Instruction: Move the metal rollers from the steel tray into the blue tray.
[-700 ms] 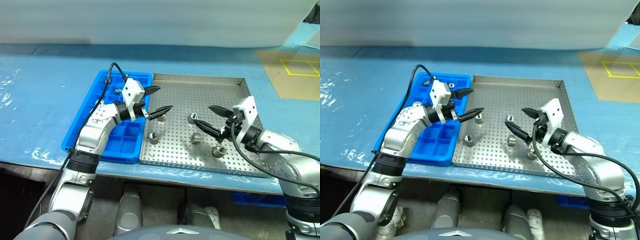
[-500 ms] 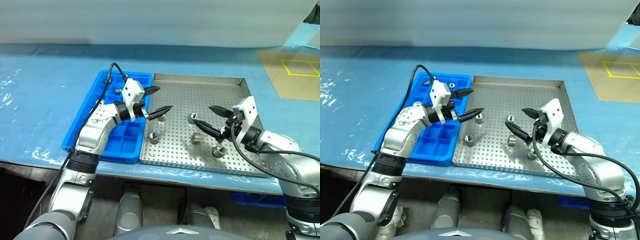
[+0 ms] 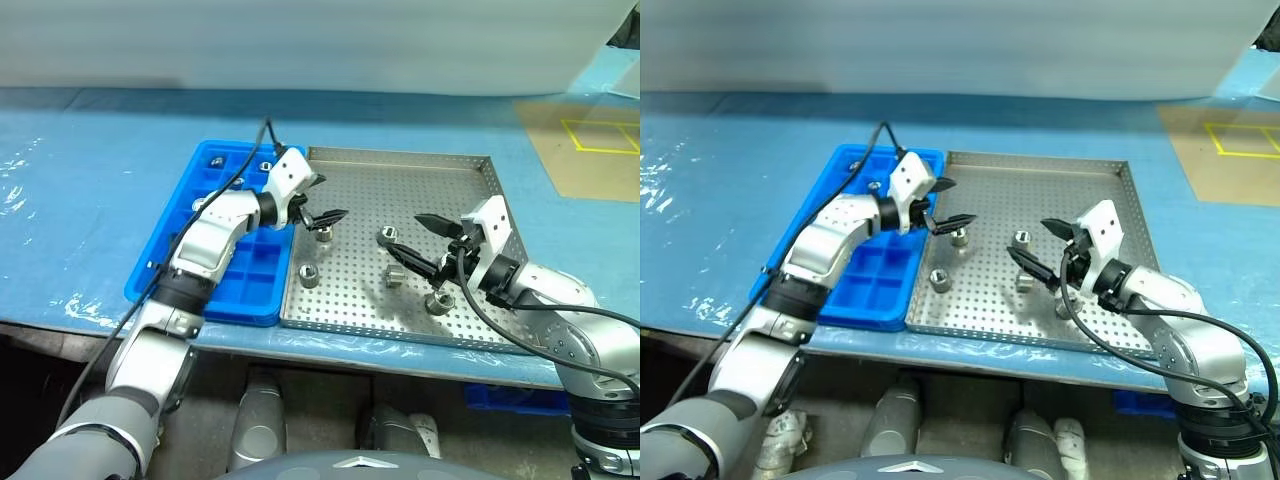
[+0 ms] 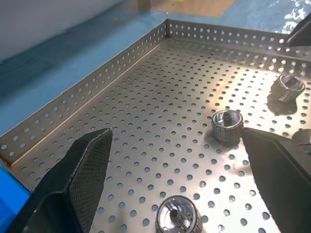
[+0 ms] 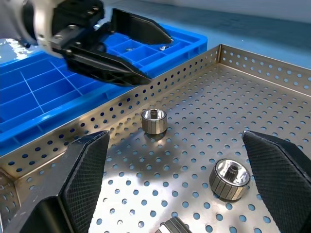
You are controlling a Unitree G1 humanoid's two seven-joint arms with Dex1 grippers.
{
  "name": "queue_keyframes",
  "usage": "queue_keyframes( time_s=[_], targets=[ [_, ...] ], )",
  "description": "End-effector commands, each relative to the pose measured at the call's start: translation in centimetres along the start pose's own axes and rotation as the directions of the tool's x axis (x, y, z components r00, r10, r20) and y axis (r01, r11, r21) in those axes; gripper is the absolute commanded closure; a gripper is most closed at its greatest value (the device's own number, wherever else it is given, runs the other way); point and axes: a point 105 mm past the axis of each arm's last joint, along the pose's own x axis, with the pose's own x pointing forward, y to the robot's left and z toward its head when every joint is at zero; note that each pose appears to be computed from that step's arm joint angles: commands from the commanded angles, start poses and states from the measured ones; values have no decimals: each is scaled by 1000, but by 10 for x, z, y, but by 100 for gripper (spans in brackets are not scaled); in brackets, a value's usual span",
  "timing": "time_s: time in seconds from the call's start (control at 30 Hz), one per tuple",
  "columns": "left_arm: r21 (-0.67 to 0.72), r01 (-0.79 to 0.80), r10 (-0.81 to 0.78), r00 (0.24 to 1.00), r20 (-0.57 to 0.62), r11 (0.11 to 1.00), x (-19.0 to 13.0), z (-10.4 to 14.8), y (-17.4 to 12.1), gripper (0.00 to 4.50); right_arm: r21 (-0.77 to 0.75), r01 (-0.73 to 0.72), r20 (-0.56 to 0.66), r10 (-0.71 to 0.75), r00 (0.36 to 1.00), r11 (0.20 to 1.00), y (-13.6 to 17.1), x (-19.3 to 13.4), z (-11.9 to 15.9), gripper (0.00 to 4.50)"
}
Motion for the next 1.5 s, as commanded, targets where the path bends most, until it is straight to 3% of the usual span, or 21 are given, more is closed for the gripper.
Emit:
queue_keyframes(
  time_s=[0.03, 0.27, 0.63, 1.03, 1.13, 1.37, 1.5],
  targets=[
    [50, 59, -57, 998, -40, 997, 4, 10, 4, 9, -25, -2, 39, 3, 999, 1000, 5, -1, 9, 0],
    [109, 165, -134, 960, -247, 980, 9, -11, 10, 9, -18, 4, 46, -4, 999, 1000, 8, 0, 8, 0],
    [140, 155, -98, 933, -347, 978, 30, -36, 5, 9, -15, 16, 62, -15, 998, 1000, 11, -1, 10, 0],
    [367, 253, -32, 857, -514, 895, 31, -44, 16, 9, -14, 15, 65, -14, 998, 1000, 11, 2, 10, 0],
    [432, 306, -23, 836, -549, 848, 34, -44, 15, 63, -13, 14, 67, -13, 998, 1000, 12, 3, 10, 0],
    [459, 365, -61, 831, -553, 810, 42, -40, 6, 310, -16, 21, 73, -20, 997, 1000, 12, 4, 11, 0],
    [369, 251, -72, 897, -436, 895, 51, -24, 5, 446, -15, 24, 74, -23, 997, 1000, 12, 4, 11, 0]
  ],
)
